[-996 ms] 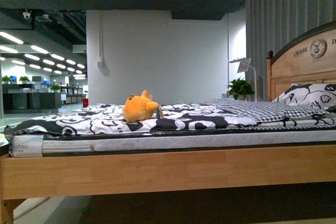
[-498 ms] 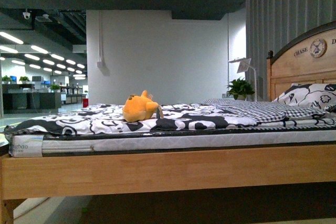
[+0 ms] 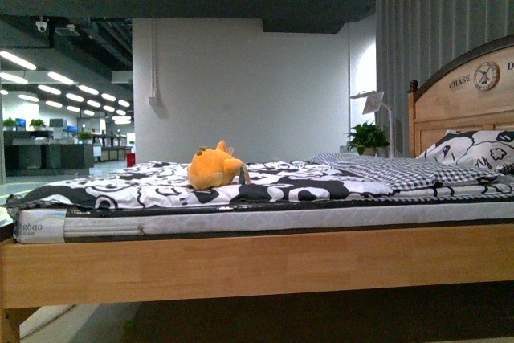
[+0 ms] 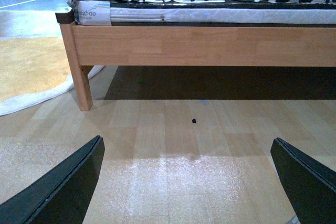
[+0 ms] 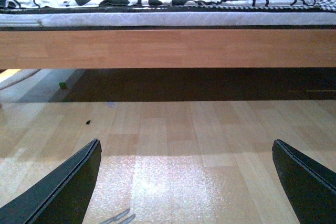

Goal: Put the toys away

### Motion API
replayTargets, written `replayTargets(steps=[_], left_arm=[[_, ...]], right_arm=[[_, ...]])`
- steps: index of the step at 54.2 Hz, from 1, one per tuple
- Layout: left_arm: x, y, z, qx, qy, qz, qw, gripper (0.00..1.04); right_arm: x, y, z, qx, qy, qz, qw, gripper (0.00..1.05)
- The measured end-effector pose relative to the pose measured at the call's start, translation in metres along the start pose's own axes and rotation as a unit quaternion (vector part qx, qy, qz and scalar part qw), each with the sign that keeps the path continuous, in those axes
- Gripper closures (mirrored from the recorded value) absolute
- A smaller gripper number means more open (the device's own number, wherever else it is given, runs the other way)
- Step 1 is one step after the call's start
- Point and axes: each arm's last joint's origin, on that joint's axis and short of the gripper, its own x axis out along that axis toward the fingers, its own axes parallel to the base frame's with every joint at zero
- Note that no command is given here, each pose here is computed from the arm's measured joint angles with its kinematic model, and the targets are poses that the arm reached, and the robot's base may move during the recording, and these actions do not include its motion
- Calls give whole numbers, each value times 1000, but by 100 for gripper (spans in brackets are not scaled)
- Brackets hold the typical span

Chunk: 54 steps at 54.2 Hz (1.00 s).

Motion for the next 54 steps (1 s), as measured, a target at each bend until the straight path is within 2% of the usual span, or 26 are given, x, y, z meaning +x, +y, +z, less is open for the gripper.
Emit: replayTargets(steps=[54], left_arm=[[0,0,0,0,0,0,1000,6]], right_arm=[[0,0,0,0,0,0,1000,6]])
